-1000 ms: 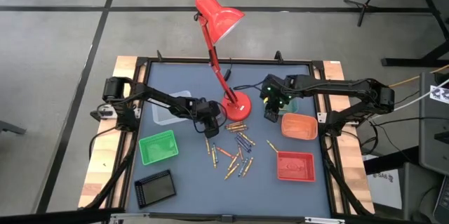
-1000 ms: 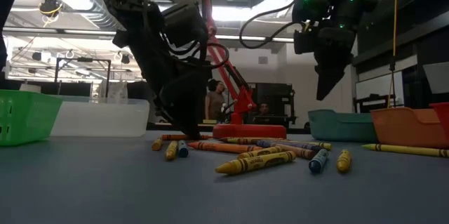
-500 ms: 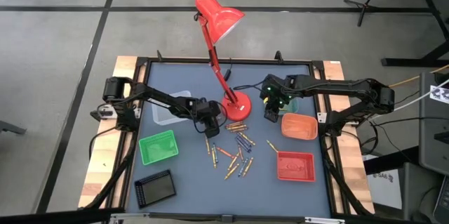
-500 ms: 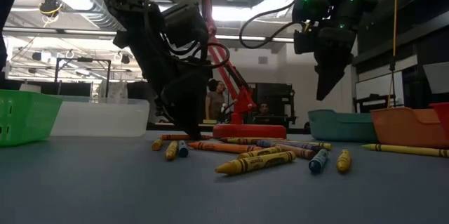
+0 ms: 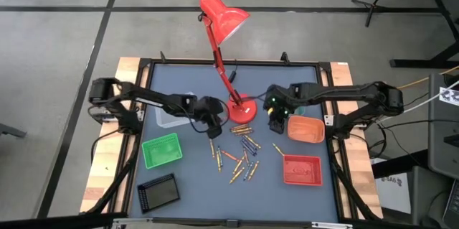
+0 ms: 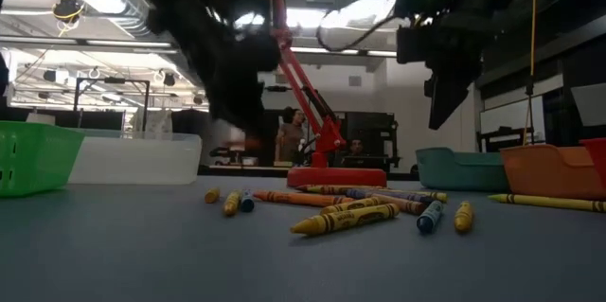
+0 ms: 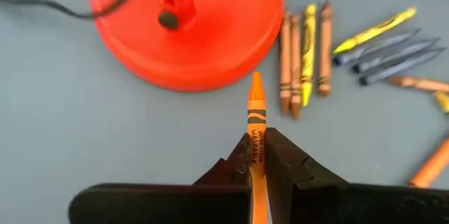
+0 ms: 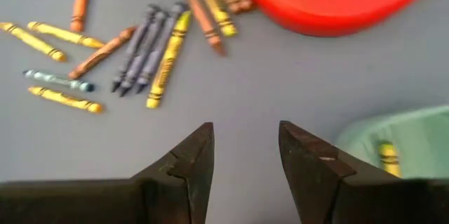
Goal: Sort crayons
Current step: Put the orange crayon into the white bin, then put the yellow crayon into the blue bin
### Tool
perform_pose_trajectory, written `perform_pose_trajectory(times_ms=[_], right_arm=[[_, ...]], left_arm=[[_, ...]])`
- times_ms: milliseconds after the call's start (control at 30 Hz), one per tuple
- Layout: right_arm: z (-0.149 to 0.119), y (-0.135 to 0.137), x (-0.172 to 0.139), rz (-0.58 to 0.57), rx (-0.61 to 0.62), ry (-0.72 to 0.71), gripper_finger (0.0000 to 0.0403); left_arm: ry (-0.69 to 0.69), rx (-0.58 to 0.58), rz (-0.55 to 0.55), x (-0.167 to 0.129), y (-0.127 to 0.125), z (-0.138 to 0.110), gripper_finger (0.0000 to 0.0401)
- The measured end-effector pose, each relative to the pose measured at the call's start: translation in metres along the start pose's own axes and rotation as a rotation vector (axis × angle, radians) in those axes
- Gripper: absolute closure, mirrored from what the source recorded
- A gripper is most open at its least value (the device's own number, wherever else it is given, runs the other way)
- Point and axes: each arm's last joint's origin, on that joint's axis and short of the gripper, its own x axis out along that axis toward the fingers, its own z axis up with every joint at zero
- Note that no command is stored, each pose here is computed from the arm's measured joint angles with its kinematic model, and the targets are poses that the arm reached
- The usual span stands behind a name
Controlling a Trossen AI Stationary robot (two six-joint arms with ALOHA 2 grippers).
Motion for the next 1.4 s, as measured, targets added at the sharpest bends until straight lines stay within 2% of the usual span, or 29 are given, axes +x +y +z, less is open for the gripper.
perform_pose_trajectory(times_ms=[233, 333, 533, 700, 967, 1267, 1400], right_arm=[[-0.003, 0.027, 0.006, -0.029, 0.052, -0.020, 0.0244], [-0.006, 0.036, 0.007, -0.057, 0.071, -0.025, 0.0244], [-0.010, 0.050, 0.010, -0.119, 0.063, -0.050, 0.0244], [-0.012, 0.055, 0.010, -0.140, 0.042, -0.060, 0.0244], [-0.012, 0.054, 0.010, -0.140, 0.044, -0.060, 0.0244], [-0.012, 0.055, 0.010, -0.131, 0.044, -0.055, 0.0244], [-0.012, 0.055, 0.010, -0.129, 0.116, -0.058, 0.0244]], left_arm=[[-0.064, -0.004, -0.012, -0.056, 0.003, 0.008, 0.0396], [-0.038, 0.000, 0.030, -0.079, 0.008, 0.003, 0.0396], [0.122, 0.031, 0.194, -0.105, 0.021, -0.020, 0.0395], [0.308, 0.074, 0.304, -0.110, 0.029, -0.038, 0.0395], [0.393, 0.090, 0.332, -0.099, 0.036, -0.060, 0.0390], [0.392, 0.079, 0.335, -0.093, 0.038, -0.067, 0.0324], [0.374, 0.031, 0.339, -0.093, 0.037, -0.066, 0.0296]])
